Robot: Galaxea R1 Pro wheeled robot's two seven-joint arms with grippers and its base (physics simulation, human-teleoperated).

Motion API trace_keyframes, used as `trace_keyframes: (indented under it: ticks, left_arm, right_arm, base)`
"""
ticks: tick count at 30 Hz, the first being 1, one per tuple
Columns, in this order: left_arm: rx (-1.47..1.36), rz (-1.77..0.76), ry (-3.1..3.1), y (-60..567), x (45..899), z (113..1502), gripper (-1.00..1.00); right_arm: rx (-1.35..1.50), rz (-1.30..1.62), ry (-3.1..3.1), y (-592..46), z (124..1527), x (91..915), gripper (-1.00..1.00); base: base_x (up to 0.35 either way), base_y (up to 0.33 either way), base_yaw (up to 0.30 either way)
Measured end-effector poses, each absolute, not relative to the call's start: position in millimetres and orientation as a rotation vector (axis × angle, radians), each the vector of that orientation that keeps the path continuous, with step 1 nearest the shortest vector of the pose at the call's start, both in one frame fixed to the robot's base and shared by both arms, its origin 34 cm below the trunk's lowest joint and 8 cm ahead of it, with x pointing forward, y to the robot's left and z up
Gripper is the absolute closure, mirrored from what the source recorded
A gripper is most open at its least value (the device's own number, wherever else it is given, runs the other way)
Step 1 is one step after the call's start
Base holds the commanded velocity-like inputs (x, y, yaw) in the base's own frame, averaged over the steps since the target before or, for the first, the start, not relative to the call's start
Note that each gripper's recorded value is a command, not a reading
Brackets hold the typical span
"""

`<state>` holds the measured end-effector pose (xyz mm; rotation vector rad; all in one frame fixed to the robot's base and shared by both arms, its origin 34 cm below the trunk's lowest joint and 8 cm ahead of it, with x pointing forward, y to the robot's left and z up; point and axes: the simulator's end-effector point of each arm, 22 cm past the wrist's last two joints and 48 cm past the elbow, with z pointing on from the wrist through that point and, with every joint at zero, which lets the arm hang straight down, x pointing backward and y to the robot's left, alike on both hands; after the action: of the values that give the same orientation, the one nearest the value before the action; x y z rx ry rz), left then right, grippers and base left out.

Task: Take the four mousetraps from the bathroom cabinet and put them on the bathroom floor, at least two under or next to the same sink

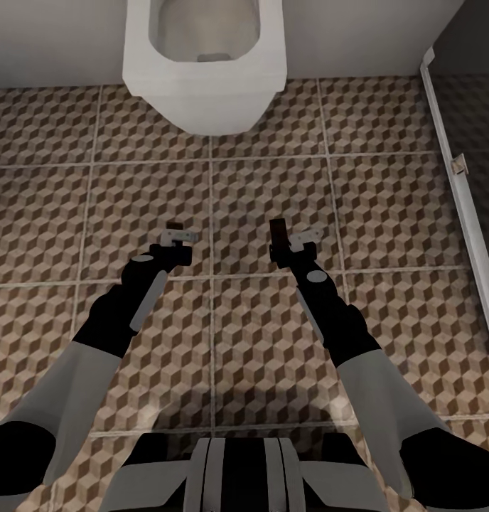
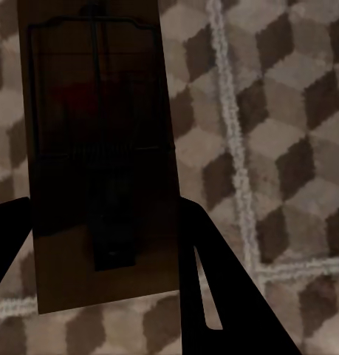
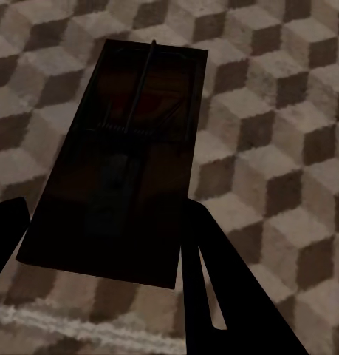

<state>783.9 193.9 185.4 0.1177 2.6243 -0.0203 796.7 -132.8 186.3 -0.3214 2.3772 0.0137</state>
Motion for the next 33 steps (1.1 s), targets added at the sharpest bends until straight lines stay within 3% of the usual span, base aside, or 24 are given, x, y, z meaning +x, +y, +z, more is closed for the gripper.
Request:
trace_keyframes:
  ticks: [19,33]
  left_arm:
    - [0.120,-0.018,2.630,194.5,781.7,183.7,1.00]
    - [0.121,-0.017,2.639,194.9,777.9,181.4,1.00]
  right_arm:
    - [-0.326,0.016,2.376,-131.3,186.5,796.5,1.00]
    - [-0.326,0.016,2.375,-131.3,186.9,796.6,1.00]
  base:
    - [0.010,0.003,0.000]
    - [0.265,0.135,0.000]
